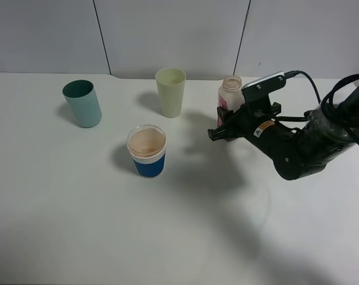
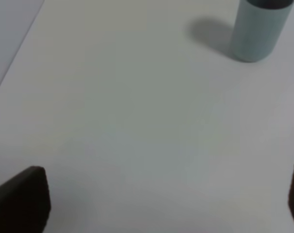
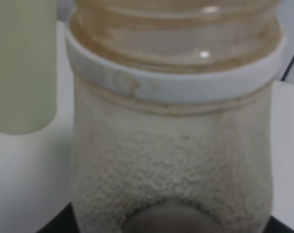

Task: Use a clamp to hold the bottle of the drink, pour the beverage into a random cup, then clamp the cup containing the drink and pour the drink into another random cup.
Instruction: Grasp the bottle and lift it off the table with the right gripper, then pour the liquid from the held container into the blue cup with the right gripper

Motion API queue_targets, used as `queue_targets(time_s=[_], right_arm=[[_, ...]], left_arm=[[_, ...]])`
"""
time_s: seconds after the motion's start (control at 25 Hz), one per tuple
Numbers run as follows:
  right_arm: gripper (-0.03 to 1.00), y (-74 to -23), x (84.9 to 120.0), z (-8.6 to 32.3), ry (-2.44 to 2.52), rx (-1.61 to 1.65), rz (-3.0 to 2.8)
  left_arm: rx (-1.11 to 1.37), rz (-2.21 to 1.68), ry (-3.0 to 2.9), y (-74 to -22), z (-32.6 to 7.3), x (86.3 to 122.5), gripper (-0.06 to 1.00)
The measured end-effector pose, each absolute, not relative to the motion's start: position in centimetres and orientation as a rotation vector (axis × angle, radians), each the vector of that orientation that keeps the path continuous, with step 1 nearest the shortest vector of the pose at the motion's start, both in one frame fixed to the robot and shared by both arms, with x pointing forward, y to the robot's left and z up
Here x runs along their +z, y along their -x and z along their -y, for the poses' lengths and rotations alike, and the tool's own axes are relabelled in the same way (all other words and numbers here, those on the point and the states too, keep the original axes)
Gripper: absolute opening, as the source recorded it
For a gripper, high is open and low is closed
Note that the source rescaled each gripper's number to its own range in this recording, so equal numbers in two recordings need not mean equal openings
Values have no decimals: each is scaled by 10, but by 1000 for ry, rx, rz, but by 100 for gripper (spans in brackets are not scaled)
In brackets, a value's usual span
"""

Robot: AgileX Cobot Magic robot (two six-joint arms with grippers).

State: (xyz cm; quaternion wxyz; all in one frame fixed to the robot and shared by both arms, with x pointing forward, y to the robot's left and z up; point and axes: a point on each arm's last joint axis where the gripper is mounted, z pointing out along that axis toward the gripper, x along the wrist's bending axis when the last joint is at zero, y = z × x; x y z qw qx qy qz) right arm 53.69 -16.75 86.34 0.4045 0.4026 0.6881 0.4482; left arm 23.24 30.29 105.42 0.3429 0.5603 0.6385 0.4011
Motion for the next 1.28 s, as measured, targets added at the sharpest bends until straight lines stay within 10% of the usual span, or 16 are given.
queue_targets(time_s=[1.28], right_arm=[[0, -554, 978, 143, -793, 1065, -1868]], left_arm=[[1042, -1660, -1456, -232, -303, 1054, 100]])
